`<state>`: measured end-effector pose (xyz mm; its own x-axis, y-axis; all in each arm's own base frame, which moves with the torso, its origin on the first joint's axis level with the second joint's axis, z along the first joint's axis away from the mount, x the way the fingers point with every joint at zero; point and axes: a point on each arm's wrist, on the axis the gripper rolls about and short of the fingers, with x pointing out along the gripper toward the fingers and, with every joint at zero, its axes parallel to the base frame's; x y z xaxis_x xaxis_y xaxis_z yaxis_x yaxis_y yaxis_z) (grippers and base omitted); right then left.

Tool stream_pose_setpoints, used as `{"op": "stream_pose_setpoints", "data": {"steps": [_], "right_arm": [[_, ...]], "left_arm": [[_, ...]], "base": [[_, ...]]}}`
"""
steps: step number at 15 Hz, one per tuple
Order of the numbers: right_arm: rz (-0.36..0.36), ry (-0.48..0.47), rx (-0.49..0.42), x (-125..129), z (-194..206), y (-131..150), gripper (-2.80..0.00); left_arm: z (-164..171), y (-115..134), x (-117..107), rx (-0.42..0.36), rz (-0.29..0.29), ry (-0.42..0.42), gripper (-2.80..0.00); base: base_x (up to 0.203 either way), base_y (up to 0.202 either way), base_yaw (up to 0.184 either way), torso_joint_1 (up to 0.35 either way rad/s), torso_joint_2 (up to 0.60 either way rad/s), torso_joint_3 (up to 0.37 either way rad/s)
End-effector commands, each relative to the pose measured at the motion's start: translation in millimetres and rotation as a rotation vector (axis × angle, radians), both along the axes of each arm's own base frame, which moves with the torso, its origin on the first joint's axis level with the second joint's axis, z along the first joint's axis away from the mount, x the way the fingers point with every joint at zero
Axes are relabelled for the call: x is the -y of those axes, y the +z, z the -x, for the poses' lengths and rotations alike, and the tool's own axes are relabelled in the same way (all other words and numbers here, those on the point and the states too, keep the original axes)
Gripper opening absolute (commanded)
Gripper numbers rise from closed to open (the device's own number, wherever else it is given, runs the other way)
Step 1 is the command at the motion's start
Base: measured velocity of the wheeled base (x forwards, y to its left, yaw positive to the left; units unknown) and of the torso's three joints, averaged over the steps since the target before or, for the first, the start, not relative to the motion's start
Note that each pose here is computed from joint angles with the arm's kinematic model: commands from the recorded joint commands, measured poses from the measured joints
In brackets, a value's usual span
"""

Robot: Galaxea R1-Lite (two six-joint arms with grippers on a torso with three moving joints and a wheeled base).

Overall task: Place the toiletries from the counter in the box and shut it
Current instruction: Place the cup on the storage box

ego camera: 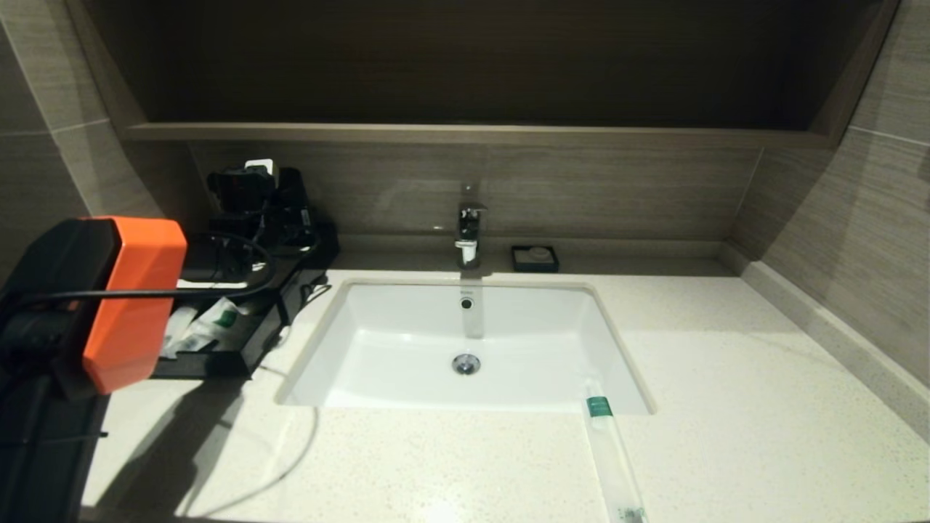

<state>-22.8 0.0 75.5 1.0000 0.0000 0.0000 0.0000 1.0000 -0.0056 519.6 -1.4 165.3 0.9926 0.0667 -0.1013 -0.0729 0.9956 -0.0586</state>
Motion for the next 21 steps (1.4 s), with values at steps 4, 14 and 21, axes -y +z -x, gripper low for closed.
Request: {"op": "stream_pose_setpoints", "data": {"steps": [4,14,21], "right_arm": [[0.001,0.000,0.000,0.0,0.0,0.0,-2.80],[0.001,0.000,0.000,0.0,0.0,0.0,-2.80],[0.001,0.000,0.002,0.0,0.1,0.0,-2.80]], "left_arm": [[-5.5,-9.8,-0.7,0.007,0.001,-0.016,-2.80],[-6.5,-10.7,-3.3,0.016,0.002,-0.013,-2.80],[-8.8,-18.7,-4.1,0.002,0.000,-0.012,-2.80]], "base": [[0.000,0.000,0.000,0.000,0.00,0.000],[0.000,0.000,0.000,0.000,0.00,0.000],[0.000,0.000,0.000,0.000,0.00,0.000]]}}
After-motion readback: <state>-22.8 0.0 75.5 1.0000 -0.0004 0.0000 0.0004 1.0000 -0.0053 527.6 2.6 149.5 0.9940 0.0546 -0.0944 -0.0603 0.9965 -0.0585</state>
